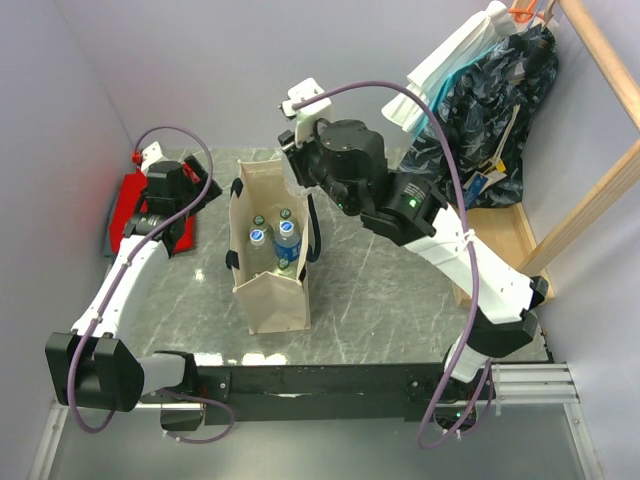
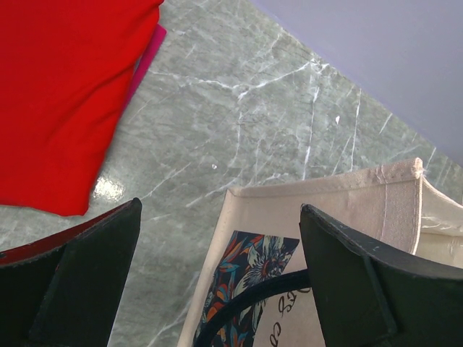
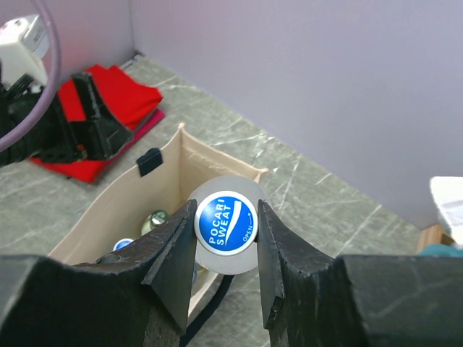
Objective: Take the beverage out of the canvas bag
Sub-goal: Take out the drink from the canvas bag.
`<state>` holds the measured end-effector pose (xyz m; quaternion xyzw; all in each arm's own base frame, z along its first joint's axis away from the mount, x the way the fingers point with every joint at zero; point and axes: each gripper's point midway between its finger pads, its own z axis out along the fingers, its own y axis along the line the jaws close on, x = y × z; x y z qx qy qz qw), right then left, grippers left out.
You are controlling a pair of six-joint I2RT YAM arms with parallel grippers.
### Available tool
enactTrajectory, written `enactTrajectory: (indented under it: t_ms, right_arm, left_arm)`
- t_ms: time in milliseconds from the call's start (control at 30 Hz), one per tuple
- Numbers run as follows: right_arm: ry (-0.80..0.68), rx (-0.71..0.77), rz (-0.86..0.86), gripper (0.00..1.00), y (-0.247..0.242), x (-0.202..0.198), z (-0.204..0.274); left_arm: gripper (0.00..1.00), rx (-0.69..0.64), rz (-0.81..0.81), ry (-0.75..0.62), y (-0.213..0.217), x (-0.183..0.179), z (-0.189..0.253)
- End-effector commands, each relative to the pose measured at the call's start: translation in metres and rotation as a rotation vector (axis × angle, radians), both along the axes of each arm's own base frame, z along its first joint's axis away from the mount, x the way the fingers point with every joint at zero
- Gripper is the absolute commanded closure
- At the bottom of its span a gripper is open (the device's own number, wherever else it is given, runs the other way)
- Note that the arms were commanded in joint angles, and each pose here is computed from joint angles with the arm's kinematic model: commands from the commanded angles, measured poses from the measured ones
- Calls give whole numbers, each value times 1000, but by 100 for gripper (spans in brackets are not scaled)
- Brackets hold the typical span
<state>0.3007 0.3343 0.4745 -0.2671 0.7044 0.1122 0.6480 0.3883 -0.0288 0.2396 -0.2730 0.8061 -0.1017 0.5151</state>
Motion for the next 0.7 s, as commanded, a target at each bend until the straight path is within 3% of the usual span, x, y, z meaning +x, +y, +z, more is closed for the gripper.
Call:
enactTrajectory:
  t_ms: [0, 367, 667]
  right_arm:
    - [-187, 233, -85, 100, -43, -11, 89]
    - [-216, 228, -198, 100, -77, -12, 90]
    - [-130, 247, -273, 100, -100, 14, 61]
  left_arm:
    - [4, 0, -11, -47, -2, 0, 13]
    - [4, -8, -5, -46, -2, 2, 10]
    - [4, -7, -10, -59, -2, 2, 15]
